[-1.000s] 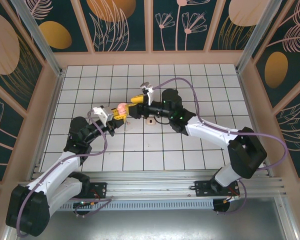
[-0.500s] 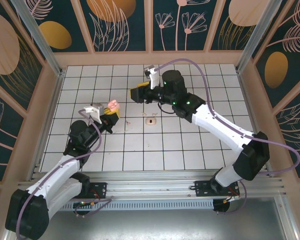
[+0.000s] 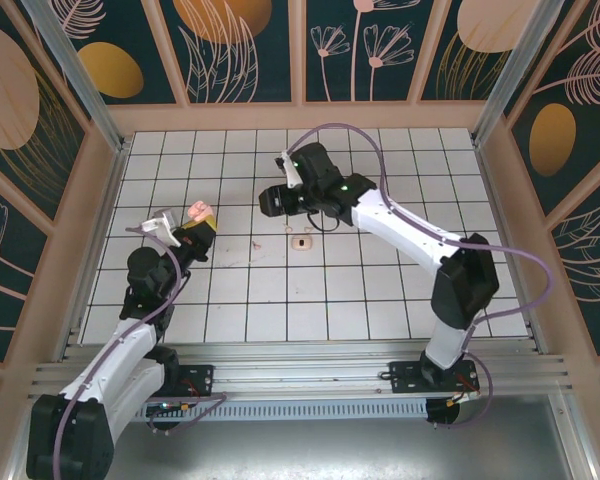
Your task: Insert the wireless bluetooth earbuds into the charging case
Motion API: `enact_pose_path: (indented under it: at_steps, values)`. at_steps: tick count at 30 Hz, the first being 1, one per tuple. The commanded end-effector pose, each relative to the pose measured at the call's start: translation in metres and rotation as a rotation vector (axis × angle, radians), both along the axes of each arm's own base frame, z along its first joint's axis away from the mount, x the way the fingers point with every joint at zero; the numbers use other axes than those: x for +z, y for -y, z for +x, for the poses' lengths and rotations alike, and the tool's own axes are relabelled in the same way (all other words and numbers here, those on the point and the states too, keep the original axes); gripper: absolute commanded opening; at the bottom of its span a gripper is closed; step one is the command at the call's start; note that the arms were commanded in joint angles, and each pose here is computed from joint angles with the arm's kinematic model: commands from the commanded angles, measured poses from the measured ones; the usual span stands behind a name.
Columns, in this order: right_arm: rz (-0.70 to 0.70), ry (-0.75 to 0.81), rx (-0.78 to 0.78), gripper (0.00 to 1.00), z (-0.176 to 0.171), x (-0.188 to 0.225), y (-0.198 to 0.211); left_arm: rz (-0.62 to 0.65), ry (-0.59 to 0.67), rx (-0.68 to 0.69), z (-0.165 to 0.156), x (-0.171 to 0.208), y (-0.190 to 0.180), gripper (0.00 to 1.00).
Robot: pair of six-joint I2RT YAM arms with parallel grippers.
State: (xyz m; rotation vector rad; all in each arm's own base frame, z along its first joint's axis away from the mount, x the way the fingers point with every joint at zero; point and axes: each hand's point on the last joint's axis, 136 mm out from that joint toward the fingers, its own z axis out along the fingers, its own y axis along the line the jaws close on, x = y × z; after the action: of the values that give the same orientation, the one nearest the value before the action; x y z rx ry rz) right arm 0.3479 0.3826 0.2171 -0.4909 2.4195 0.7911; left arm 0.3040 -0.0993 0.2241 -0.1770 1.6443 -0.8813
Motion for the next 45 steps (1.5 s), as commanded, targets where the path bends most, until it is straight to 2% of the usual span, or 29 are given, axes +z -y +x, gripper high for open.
enact_pose_path:
  at_steps: [1, 7, 12, 18, 25, 35, 45]
  values:
    - [-0.123, -0.094, -0.065, 0.62, -0.002, -0.028, 0.003, -0.043, -0.043, 0.027, 0.004, 0.000, -0.007, 0.07]
    - [-0.158, -0.177, -0.057, 0.60, -0.004, -0.063, -0.020, -0.073, -0.136, 0.094, 0.007, -0.030, -0.023, 0.08]
    - [-0.218, -0.232, -0.040, 0.59, -0.007, -0.090, -0.031, -0.094, -0.161, 0.134, 0.007, -0.040, -0.031, 0.08]
    - [-0.286, -0.270, -0.004, 0.58, -0.011, -0.117, -0.037, -0.094, -0.168, 0.139, 0.004, -0.044, -0.032, 0.08]
    - [-0.301, -0.309, 0.029, 0.50, -0.013, -0.143, -0.046, -0.086, -0.171, 0.152, 0.002, -0.048, -0.035, 0.08]
    - [-0.298, -0.328, 0.072, 0.49, -0.011, -0.165, -0.062, -0.087, -0.165, 0.158, 0.003, -0.045, -0.036, 0.07]
    - [-0.326, -0.343, 0.070, 0.42, -0.010, -0.190, -0.063, -0.084, -0.162, 0.160, 0.003, -0.045, -0.036, 0.07]
